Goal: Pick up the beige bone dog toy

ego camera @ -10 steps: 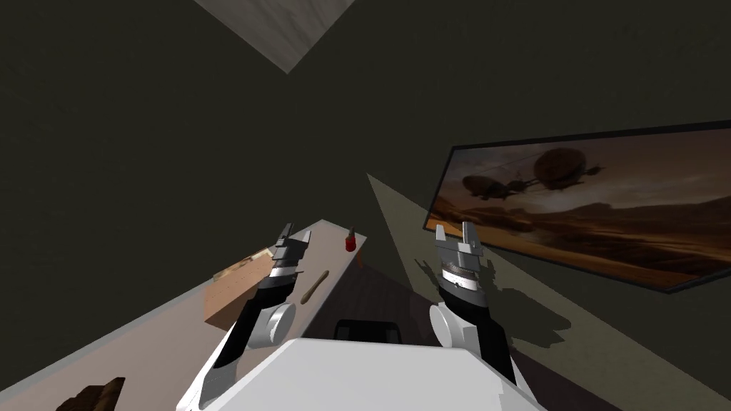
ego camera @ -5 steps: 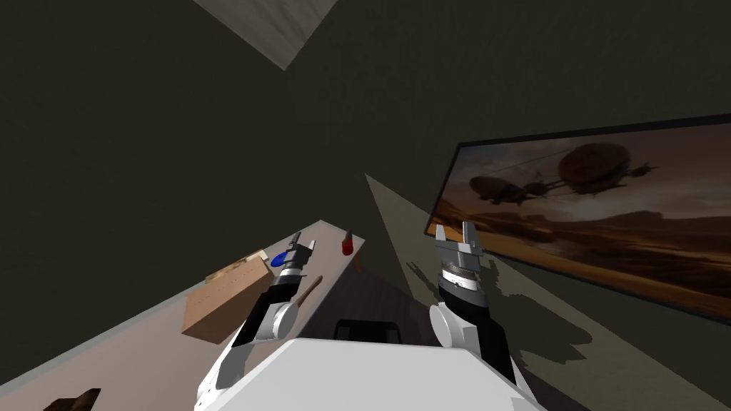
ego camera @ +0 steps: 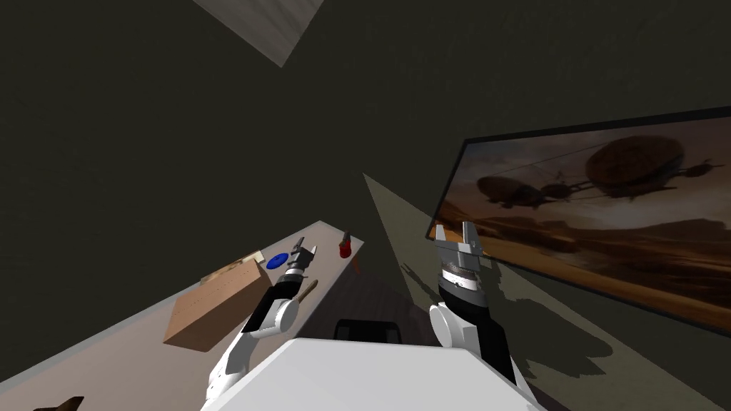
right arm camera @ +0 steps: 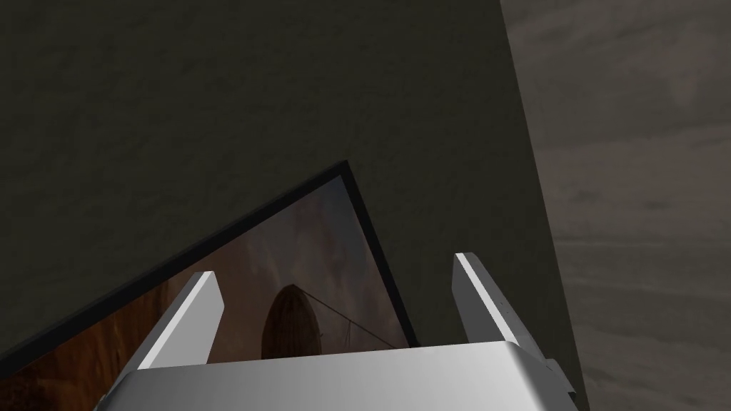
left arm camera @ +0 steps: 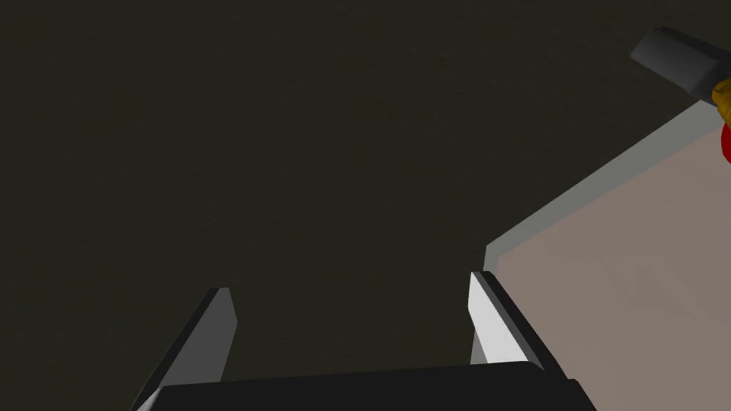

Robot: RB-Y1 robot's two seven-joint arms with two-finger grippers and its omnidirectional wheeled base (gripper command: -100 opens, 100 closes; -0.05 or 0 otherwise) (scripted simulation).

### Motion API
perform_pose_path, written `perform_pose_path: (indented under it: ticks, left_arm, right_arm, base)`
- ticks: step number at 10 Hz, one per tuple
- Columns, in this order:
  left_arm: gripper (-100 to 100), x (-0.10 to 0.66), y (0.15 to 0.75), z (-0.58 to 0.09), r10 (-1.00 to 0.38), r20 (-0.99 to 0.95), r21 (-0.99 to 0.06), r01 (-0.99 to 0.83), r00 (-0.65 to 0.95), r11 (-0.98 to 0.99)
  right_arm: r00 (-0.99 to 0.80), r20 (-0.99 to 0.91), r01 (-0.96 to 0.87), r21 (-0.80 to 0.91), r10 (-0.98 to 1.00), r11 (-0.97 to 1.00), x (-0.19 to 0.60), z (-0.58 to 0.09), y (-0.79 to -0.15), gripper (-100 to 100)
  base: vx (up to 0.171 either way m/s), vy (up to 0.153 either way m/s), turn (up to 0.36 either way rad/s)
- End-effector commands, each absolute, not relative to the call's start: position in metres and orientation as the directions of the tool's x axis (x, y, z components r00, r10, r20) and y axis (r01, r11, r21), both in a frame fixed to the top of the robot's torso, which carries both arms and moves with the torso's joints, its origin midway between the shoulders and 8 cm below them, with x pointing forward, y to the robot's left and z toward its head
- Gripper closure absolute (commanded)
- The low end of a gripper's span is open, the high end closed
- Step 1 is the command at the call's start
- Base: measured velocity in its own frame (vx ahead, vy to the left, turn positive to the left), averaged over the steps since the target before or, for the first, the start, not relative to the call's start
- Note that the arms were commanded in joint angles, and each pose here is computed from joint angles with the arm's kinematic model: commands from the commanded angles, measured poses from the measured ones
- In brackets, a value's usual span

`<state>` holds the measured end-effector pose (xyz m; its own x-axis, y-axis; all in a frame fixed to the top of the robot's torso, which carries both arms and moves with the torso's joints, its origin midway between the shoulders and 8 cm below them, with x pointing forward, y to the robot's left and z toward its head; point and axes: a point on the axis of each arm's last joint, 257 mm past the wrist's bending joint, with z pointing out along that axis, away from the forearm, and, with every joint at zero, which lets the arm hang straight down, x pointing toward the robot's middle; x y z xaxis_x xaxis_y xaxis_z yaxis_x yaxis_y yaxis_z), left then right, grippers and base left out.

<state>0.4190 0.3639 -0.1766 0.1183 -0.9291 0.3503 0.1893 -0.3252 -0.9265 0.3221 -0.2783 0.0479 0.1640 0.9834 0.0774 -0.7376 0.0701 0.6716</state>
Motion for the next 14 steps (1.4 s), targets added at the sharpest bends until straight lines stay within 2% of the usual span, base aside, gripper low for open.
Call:
perform_pose_path:
  ticks: [1, 7, 14]
  left_arm:
    - [-100, 0.416, 0.367, -0.203, -0.919, 0.366, -0.928, 0.137, 0.144, -0.348]
    - [-100, 0.418, 0.392, -0.306, -0.867, 0.421, -0.887, -0.079, 0.267, -0.455]
    - [-100, 0.401, 0.415, -0.393, -0.823, 0.413, -0.807, -0.263, 0.390, -0.529]
  right_arm:
    - [0.164, 0.077, -0.738, 0.672, 0.983, 0.070, 0.322, 0.048, -0.278, 0]
    - [0.164, 0.077, -0.738, 0.672, 0.983, 0.070, 0.322, 0.048, -0.278, 0]
    - [0.164, 0.077, -0.738, 0.672, 0.983, 0.070, 0.322, 0.048, -0.278, 0]
  base:
    - [0.071, -0.079, 0.031]
    - [0.073, -0.053, 0.046]
    - [0.057, -0.031, 0.038]
